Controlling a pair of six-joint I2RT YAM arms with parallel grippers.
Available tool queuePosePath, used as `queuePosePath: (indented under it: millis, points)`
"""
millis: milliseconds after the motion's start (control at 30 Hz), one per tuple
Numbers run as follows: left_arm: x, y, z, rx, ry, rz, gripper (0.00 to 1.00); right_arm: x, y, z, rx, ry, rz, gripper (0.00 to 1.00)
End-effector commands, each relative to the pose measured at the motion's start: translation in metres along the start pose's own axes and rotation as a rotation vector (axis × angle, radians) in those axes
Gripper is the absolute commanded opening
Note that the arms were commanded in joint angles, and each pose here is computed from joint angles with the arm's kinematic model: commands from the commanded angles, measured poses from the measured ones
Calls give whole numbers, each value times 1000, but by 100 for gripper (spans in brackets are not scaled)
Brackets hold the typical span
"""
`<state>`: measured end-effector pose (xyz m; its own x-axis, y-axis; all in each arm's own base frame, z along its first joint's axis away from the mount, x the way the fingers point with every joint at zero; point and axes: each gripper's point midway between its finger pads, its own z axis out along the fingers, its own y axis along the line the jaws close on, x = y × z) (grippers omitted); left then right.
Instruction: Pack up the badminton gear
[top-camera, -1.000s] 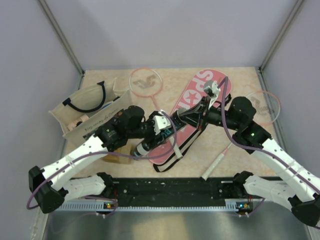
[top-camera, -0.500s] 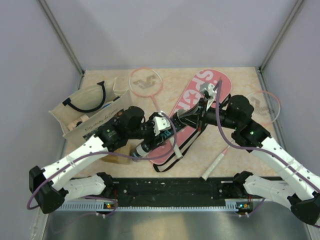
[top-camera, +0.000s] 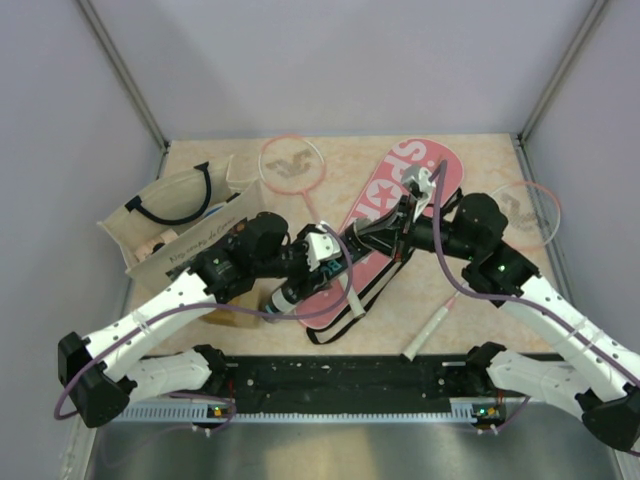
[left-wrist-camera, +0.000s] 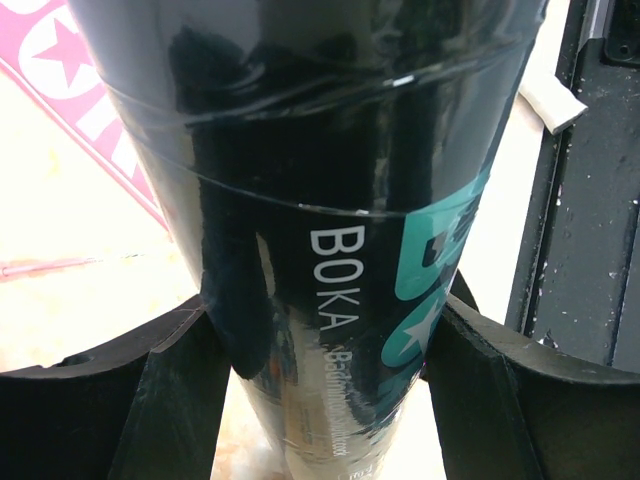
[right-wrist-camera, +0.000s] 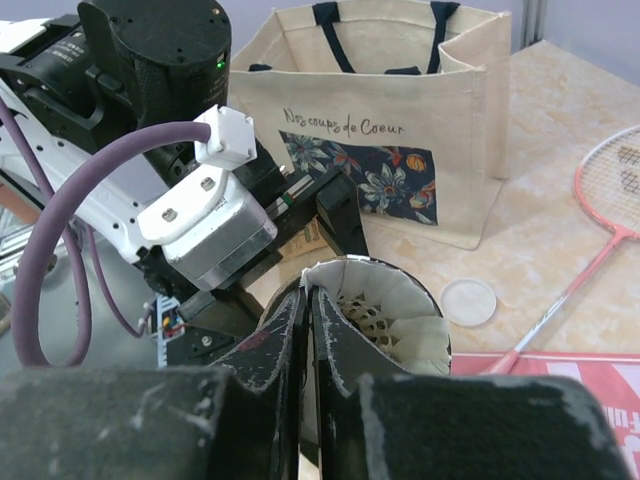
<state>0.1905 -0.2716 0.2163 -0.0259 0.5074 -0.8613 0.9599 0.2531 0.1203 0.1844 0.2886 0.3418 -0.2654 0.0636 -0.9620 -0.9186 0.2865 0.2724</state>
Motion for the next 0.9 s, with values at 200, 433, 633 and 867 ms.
queuePosePath:
  millis: [200,433,633,867]
  points:
    - [-126,6,-32,-41,-461,185,25,5,-3,-17,165,67,150,24]
    - [-119,6,-30,-42,-442,172,25,-7,3,-28,178,39,137,26]
    - [-113,9,-28,-59,-412,166,25,-34,20,-35,138,-22,119,38]
    - [-108,11,-25,-65,-390,155,25,-47,28,-46,135,-47,90,39]
